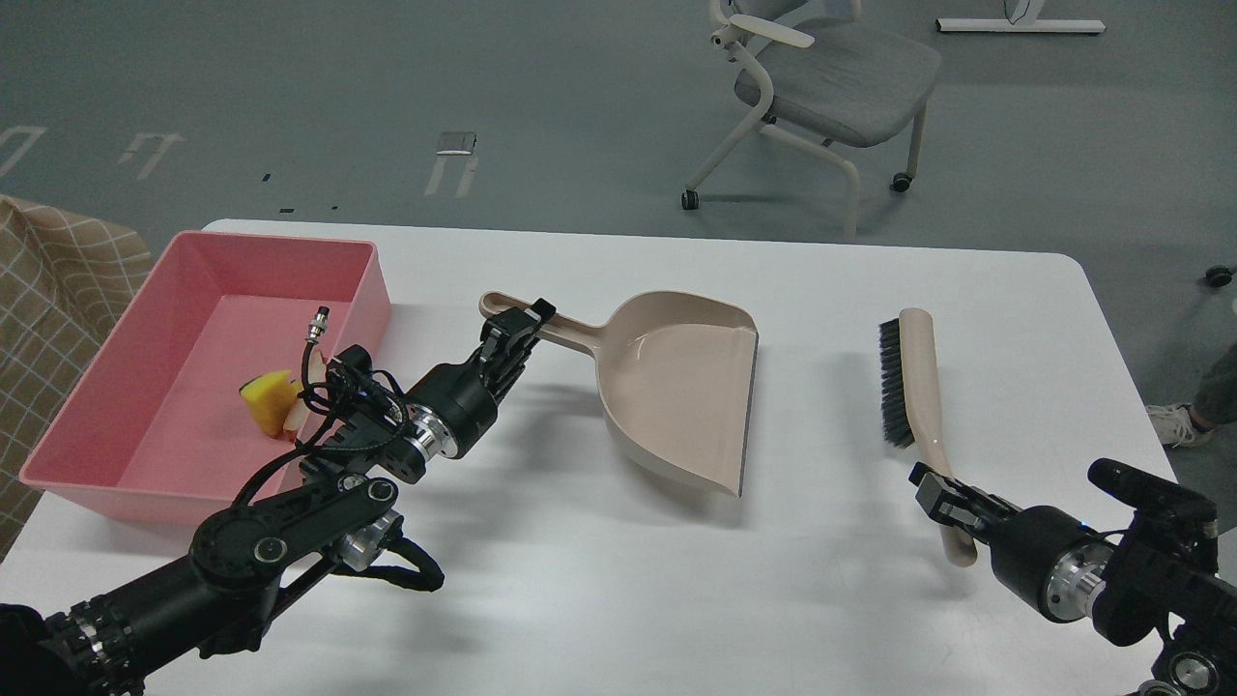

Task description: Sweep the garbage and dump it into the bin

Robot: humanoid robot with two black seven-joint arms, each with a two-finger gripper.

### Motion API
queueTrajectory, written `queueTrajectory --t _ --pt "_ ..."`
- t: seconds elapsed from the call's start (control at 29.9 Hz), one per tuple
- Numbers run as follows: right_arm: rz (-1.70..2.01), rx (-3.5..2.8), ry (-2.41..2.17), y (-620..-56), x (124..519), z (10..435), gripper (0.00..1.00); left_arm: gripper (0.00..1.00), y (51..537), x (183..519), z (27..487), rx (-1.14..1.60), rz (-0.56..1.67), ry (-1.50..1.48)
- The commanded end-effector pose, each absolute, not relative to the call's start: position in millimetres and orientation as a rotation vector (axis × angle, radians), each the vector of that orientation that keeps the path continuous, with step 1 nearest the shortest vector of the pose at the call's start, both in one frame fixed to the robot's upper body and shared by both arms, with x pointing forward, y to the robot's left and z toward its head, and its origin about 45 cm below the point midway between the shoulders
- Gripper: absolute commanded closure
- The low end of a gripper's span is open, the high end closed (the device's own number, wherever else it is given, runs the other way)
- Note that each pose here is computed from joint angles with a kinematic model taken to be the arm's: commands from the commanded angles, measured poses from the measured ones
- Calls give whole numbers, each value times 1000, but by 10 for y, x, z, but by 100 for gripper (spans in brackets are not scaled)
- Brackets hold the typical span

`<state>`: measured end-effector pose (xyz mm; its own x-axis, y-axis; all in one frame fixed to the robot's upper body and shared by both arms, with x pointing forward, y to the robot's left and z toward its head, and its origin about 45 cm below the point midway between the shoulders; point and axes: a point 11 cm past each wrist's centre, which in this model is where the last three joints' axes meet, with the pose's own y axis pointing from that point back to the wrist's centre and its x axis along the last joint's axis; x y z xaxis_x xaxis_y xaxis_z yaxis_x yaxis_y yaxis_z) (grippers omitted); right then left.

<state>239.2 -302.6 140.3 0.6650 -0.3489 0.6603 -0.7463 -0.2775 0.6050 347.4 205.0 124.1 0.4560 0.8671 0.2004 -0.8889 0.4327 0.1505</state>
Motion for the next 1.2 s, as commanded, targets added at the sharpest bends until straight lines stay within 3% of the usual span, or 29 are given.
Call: queueTrajectory --t 0.0,0.3,0.67,0.7,0.77,0.84,0.97,1.04,1.1,1.14,1.17 --pt "510 1866 -854 -3068 2406 1426 100 78 2063 3478 1229 253 1104 -100" --pt "514 1840 -832 -3165 2385 1431 100 78 2065 3464 1156 262 1114 -92" --pt "509 1833 -816 -3184 2367 1403 100 70 2039 3415 1113 267 1118 -102" --pt "505 1833 -814 -3184 2360 1392 98 65 2046 3411 1102 275 1120 -108" --pt "505 1834 -812 -3180 2358 1389 94 36 2045 3403 1095 279 1130 -113" --pt "504 1833 -811 -3185 2353 1387 94 16 2048 3406 1100 279 1136 -116" --pt "499 1832 -810 -3187 2342 1374 92 6 2048 3404 1097 280 1137 -115" --pt "494 1831 -810 -3193 2339 1361 88 3 2050 3406 1100 279 1138 -116" --pt "491 1831 -811 -3189 2338 1349 63 2 2051 3414 1108 277 1139 -117" --pt "490 1832 -811 -3188 2338 1349 58 2 2051 3414 1108 277 1139 -117" --pt "489 1835 -813 -3183 2338 1348 45 2 2047 3414 1111 276 1139 -116"
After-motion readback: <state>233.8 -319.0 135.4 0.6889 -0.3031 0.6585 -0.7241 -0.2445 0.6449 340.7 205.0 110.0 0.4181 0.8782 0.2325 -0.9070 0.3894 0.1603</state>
